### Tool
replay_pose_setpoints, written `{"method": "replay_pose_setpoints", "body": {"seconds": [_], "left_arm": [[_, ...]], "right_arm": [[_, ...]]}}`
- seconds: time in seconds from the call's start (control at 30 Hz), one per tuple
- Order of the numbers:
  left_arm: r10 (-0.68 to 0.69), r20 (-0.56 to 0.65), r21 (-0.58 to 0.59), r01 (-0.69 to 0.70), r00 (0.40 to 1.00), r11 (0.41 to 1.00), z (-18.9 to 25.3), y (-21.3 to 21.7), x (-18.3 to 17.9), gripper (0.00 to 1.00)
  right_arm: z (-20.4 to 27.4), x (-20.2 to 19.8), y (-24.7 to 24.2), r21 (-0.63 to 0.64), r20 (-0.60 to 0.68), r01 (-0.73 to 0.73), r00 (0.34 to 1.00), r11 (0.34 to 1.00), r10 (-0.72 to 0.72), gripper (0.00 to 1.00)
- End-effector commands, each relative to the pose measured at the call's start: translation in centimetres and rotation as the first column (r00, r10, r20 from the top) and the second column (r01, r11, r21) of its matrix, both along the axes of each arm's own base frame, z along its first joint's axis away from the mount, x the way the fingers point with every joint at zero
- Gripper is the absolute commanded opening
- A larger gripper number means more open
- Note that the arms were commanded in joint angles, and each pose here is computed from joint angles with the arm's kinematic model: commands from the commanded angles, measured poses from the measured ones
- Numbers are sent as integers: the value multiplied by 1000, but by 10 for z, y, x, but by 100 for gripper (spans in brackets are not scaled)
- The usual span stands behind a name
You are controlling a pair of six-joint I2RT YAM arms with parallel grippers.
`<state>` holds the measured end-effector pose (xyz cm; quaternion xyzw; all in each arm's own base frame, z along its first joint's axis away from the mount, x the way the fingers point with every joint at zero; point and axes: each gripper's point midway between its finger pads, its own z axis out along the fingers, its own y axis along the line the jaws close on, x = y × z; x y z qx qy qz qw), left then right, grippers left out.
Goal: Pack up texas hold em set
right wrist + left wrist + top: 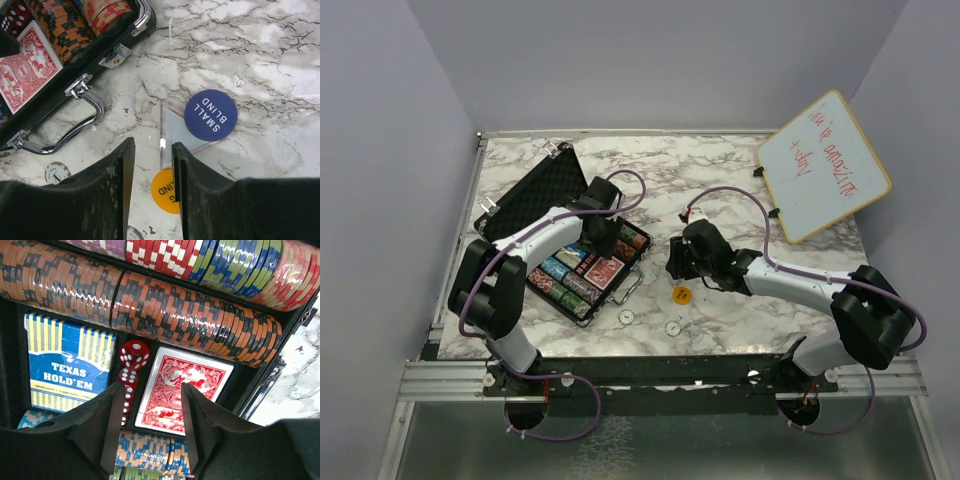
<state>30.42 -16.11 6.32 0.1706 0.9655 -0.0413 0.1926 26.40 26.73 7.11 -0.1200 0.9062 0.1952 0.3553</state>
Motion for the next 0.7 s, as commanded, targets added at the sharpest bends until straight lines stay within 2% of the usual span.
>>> {"method": "replay_pose_setpoints", "body": {"seconds": [0.0, 0.2, 0.5, 0.67], "left_arm": [[-39, -6, 9, 39, 999, 999, 3, -3, 3, 55], [-64, -6, 25, 64, 998, 998, 0, -5, 11, 55], [-71, 4, 53, 71, 997, 996, -3, -6, 22, 49], [-75, -29, 52, 77, 997, 996, -13, -8, 20, 47]], "right_arm": [[-3, 2, 2, 2, 2, -12, 1000, 1000, 12, 41], [-5, 2, 2, -3, -1, -15, 1000, 1000, 15, 41], [-6, 3, 4, -5, -1, -22, 1000, 1000, 22, 41], [-9, 2, 6, -6, -12, -30, 999, 1000, 30, 41]]}}
